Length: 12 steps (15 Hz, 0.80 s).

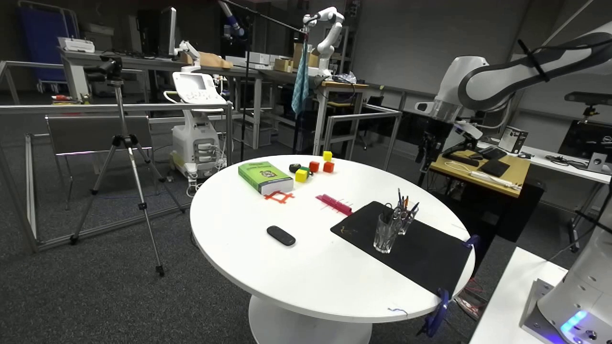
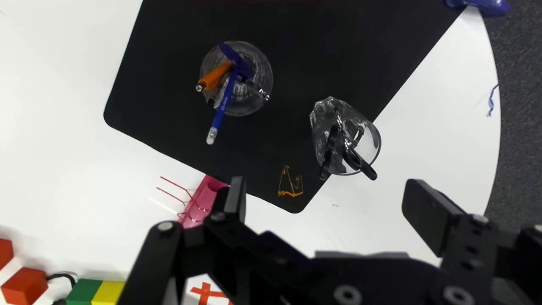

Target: Pick up the silver scissors from the glass cup on the right and put it in the glass cup on the left

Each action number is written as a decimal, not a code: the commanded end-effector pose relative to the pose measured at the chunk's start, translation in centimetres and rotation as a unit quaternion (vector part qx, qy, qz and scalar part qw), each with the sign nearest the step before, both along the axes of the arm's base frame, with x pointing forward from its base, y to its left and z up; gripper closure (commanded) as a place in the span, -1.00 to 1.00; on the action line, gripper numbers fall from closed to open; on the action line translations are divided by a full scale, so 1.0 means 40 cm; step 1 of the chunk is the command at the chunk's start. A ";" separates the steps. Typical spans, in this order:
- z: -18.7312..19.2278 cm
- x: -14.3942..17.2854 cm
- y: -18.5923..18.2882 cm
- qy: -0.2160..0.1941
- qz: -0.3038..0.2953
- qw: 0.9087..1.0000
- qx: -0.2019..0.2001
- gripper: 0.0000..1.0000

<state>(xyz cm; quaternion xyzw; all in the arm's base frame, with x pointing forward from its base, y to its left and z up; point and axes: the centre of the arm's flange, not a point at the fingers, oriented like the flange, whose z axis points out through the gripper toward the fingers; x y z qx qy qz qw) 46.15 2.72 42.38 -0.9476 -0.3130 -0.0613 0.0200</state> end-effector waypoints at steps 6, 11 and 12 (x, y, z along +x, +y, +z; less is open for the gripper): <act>0.042 -0.061 -0.094 0.005 -0.086 0.996 0.020 -1.00; 0.045 -0.071 -0.110 0.004 -0.100 0.995 0.025 -1.00; 0.044 -0.071 -0.110 0.004 -0.100 0.995 0.025 -1.00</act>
